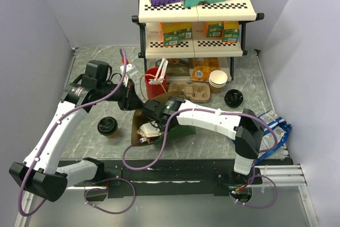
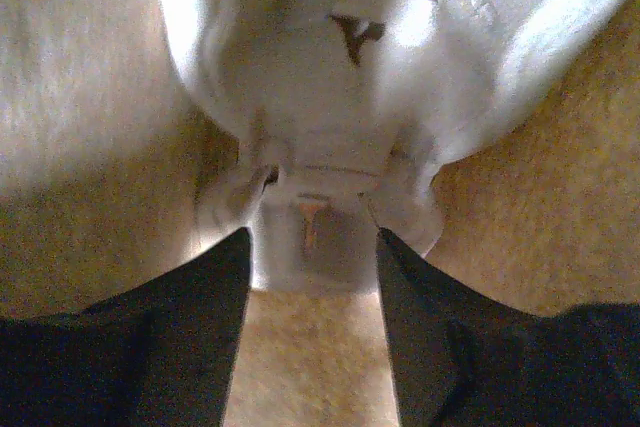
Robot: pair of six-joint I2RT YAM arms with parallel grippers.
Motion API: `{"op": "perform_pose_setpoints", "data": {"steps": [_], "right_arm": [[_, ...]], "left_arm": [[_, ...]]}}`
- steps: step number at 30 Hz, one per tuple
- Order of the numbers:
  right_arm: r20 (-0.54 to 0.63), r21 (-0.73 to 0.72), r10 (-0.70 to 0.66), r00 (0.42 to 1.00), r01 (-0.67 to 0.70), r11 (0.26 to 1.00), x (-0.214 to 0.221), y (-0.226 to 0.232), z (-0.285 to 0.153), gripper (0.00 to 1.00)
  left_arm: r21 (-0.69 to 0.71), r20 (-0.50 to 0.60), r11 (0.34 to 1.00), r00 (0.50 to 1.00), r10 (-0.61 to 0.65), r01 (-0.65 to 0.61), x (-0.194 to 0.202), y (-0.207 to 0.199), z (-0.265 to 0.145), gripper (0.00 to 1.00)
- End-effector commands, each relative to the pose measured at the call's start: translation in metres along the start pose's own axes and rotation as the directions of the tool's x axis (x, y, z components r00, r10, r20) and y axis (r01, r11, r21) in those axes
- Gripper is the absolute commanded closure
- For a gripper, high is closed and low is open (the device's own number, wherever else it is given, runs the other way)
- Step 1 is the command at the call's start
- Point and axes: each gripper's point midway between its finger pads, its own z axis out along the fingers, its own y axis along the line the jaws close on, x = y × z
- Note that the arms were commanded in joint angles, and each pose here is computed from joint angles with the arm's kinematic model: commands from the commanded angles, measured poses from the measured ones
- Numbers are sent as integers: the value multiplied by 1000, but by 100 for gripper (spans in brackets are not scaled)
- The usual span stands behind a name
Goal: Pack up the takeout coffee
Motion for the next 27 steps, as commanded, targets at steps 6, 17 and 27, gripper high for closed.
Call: {"op": "perform_pose_setpoints", "data": {"steps": [6, 17, 27], "right_arm": [[88, 21, 106, 990, -109, 994, -13, -11, -24, 24], [251, 72, 133, 959, -155, 985, -31, -22, -66, 19], [318, 135, 159, 935, -211, 968, -33, -35, -100, 18]], "left_arm": [[112, 59, 993, 998, 37, -43, -24, -30, -6, 89], [77, 69, 997, 997, 20, -25, -36, -11, 6, 90], [33, 63, 998, 996, 57, -59, -34, -6, 3, 99]]}}
